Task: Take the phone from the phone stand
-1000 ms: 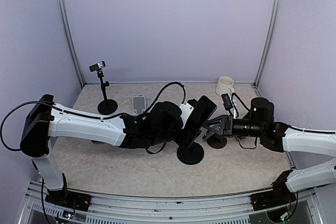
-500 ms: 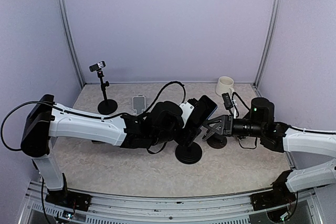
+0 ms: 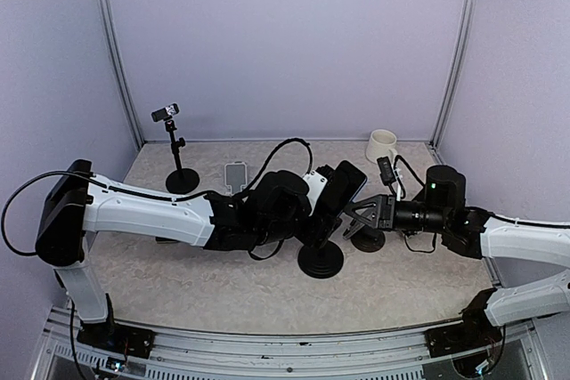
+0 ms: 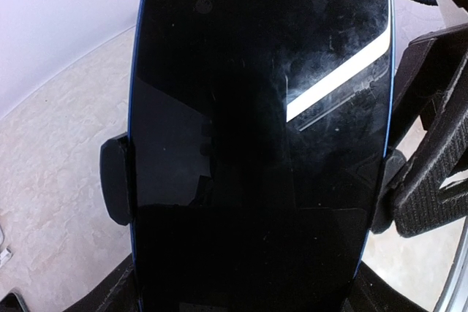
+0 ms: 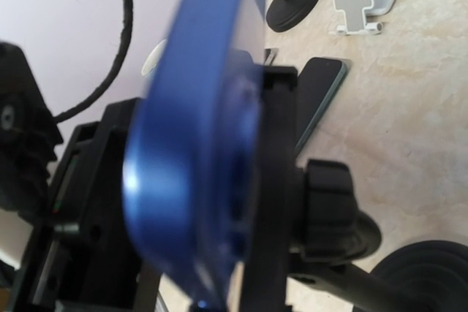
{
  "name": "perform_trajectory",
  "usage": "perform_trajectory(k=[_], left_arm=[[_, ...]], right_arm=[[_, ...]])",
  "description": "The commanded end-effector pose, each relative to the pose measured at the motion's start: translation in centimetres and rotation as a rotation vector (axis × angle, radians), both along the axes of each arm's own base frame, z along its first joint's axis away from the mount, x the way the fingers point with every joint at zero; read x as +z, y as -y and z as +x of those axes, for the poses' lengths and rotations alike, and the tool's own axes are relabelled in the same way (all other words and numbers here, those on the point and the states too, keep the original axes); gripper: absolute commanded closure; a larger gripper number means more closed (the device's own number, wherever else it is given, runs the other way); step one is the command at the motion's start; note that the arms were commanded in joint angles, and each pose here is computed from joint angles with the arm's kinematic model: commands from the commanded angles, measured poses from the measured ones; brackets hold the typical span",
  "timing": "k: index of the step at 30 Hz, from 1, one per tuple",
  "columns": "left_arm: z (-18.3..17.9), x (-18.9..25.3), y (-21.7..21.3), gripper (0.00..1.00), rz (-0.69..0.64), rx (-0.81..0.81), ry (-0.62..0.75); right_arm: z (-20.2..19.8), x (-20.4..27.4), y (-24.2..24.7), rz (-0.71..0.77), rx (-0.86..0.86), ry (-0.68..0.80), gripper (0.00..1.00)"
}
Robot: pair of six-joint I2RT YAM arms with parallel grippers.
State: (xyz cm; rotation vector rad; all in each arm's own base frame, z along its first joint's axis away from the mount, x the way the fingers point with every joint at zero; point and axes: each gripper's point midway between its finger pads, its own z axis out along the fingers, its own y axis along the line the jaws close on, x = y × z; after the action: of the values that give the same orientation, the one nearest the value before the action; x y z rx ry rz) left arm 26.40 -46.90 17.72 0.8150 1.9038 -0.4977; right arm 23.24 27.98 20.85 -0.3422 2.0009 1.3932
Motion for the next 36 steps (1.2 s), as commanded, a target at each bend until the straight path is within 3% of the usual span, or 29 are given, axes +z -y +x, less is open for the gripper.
perform_trajectory(k=[1, 9, 16, 21, 36], left_arm=[[6.0, 0.7, -5.3, 0.66, -0.005, 0.299, 0.029], [6.7, 0.4, -6.4, 0.68, -0.030, 0.318, -0.007], [1.7, 2.3, -1.2, 0.68, -0.117, -0.015, -0.015], [-1.6, 2.9, 2.0, 0.69, -0.143, -0.169, -0.025], [-7.2, 6.0, 4.0, 0.71, -0.281, -0.430, -0.060]], right_arm=[[-1.3, -0.2, 0.1, -0.018, 0.040, -0.018, 1.00], [-1.6, -0.3, 0.4, -0.031, 0.036, -0.012, 1.00], [-1.2, -0.2, 0.3, -0.024, 0.027, -0.004, 1.00], [-1.0, -0.1, 0.2, -0.024, 0.025, 0.001, 1.00], [-0.7, 0.0, 0.3, -0.032, 0.008, 0.010, 1.00]])
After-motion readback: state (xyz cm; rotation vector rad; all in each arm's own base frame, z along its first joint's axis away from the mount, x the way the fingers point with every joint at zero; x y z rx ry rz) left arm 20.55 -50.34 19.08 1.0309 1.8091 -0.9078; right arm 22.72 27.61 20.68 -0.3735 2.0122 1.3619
